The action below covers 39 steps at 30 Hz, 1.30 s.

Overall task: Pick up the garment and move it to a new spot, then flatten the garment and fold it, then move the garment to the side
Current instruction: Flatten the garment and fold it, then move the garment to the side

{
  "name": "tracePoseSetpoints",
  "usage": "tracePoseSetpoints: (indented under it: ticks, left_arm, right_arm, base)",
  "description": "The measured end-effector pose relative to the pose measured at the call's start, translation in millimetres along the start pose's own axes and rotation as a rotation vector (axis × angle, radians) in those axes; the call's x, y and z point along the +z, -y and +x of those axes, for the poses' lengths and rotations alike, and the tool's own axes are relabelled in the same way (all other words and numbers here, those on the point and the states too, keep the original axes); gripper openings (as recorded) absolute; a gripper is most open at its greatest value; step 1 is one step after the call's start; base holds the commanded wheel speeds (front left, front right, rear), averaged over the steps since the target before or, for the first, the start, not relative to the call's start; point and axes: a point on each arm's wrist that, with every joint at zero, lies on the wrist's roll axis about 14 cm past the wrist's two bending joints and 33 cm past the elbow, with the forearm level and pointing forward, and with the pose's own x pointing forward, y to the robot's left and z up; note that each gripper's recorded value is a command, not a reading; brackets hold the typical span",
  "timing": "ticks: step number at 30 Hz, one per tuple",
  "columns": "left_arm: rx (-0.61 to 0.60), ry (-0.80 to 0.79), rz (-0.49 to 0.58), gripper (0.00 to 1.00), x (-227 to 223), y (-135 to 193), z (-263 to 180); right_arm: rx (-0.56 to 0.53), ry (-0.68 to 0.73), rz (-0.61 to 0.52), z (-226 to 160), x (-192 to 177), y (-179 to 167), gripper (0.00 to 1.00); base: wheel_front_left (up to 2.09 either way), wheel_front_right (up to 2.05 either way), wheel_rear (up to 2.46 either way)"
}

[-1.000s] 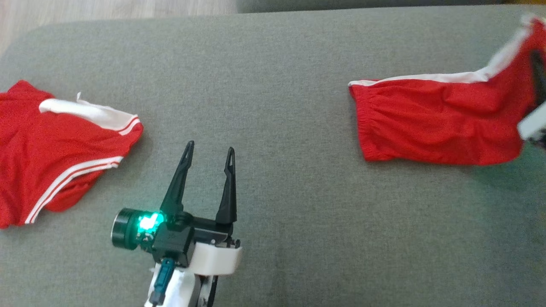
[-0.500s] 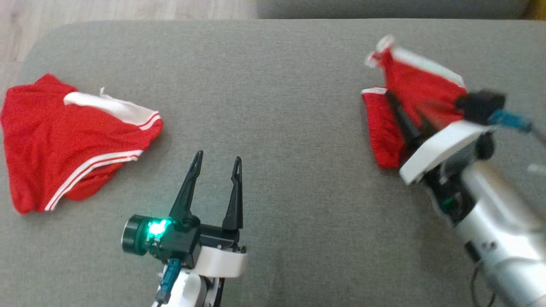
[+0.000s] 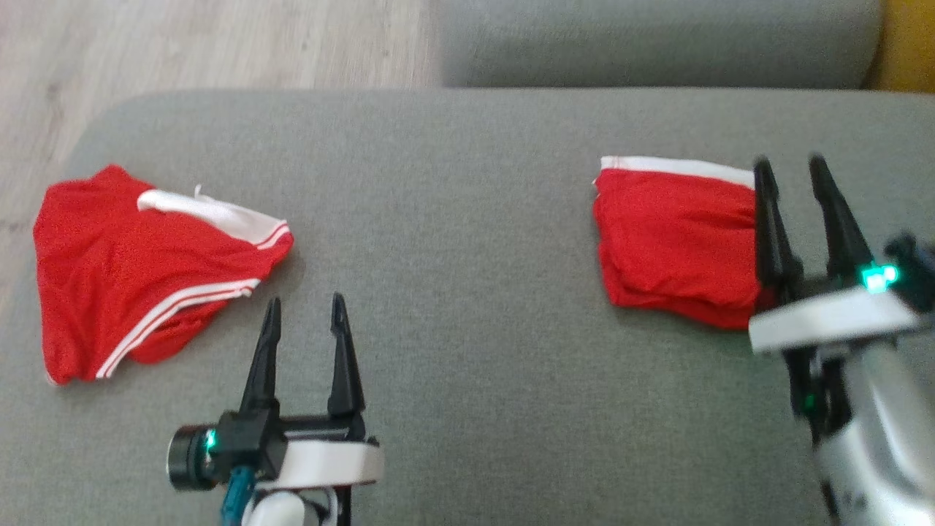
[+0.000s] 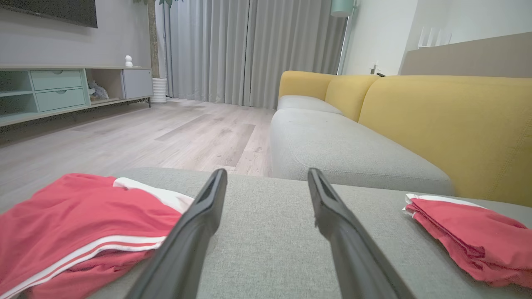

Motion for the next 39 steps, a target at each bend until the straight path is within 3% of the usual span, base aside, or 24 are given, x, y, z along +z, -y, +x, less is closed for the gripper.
tracePoseSetpoints:
  ticks: [10,20,39]
  left_arm:
    - [-0.06,0.046,0.104,1.0,11,1,-33]
    - [-0.024,0.009,0.131,1.0,-3,-13,-62]
    - [-0.065,-0.012,0.161,1.0,-10,-9,-63]
  right_arm:
    - [-0.099,-0.025,-0.175,-92,-11,-5,1.0]
    - [-0.128,-0.12,-0.211,-144,-38,-10,1.0]
    - [-0.155,-0.145,-0.219,-154,-45,-7,1.0]
  base:
    - [0.0,0.0,0.0]
    - [0.0,0.0,0.0]
    - [0.0,0.0,0.0]
